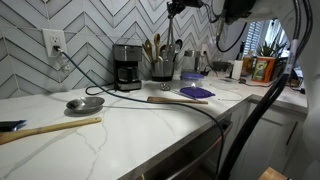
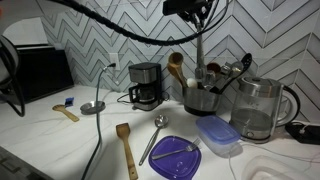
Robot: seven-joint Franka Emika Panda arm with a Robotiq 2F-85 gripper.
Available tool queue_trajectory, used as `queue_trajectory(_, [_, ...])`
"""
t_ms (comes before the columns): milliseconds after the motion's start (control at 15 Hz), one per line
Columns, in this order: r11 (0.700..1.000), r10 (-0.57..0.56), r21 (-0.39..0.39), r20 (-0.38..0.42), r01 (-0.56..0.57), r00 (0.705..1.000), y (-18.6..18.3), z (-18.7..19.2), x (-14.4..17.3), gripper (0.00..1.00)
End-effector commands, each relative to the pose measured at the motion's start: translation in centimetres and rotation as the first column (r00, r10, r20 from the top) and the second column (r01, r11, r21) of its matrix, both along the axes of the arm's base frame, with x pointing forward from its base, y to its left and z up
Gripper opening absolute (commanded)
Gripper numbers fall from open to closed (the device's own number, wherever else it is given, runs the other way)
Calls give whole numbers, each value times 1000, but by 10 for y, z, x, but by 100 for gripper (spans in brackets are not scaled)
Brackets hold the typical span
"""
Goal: Take the pair of tongs out of the utensil holder and put it on the counter
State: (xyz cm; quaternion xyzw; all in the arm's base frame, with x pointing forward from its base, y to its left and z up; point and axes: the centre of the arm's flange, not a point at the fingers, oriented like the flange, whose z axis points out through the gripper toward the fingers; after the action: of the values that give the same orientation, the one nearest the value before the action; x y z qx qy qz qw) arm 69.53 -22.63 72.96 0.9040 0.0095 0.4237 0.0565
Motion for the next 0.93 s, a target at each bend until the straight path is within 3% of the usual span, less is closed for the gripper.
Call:
queue_trajectory(0, [991,-107,-89,-50,103,993,8,-8,-55,5])
queue_trajectory(400, [914,-311,-319,-157,250,937,7,-17,-96,5])
queue_trajectory(867, [827,-462,-467,-252,311,850,43,-49,-114,5])
